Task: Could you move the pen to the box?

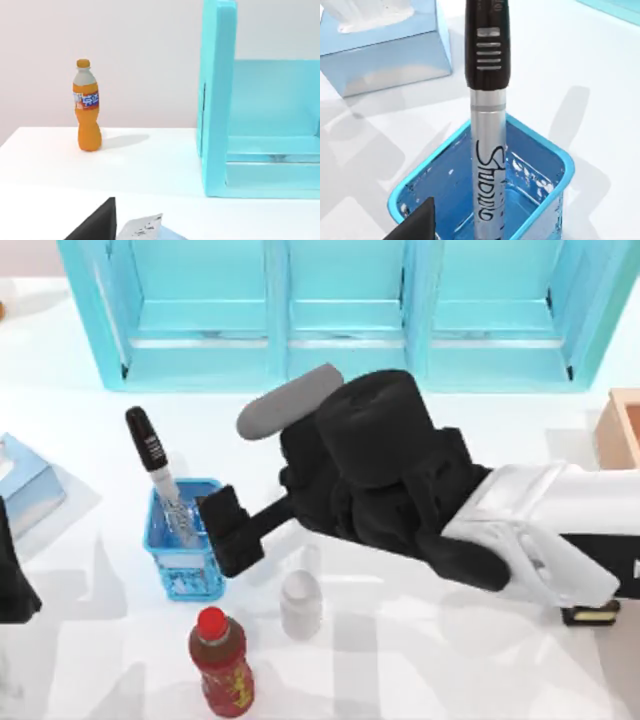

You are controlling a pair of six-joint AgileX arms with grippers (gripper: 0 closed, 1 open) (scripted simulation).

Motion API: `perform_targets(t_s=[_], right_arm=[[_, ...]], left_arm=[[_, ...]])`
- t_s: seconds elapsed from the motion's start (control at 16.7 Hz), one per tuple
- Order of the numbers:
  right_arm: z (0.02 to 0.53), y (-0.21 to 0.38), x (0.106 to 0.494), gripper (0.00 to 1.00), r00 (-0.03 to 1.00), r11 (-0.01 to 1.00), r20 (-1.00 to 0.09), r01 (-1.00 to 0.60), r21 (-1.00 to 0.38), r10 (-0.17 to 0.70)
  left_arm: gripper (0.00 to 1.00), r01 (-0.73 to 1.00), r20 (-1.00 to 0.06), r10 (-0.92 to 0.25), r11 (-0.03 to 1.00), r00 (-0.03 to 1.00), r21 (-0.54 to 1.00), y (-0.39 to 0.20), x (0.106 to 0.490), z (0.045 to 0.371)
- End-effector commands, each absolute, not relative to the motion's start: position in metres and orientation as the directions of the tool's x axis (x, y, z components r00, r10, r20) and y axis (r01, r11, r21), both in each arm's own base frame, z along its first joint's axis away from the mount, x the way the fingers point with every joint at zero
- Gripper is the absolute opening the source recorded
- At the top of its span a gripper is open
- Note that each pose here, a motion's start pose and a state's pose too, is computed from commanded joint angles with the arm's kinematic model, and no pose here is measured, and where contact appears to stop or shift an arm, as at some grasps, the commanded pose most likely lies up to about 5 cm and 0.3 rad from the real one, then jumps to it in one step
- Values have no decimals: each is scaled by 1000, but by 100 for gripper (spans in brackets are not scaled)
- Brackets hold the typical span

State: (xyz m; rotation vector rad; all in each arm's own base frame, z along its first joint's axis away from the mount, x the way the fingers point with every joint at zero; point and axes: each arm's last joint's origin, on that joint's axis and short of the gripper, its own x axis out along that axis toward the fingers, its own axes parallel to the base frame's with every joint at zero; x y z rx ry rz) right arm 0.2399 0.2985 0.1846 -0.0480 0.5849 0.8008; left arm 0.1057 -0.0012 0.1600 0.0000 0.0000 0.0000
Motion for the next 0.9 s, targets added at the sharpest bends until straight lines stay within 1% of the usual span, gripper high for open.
perform_targets(t_s=[0.18,0.54,0.9], right_arm=[[171,319,233,100,506,678,-538,-713,180,674],[169,319,234,100,505,679,-541,-712,179,672],[152,349,259,100,504,677,-540,-714,180,675]], left_arm=[[100,0,0,0,1000,1000,0,-1,106,160],[100,0,0,0,1000,1000,0,-1,106,160],[100,0,0,0,1000,1000,0,-1,106,160]])
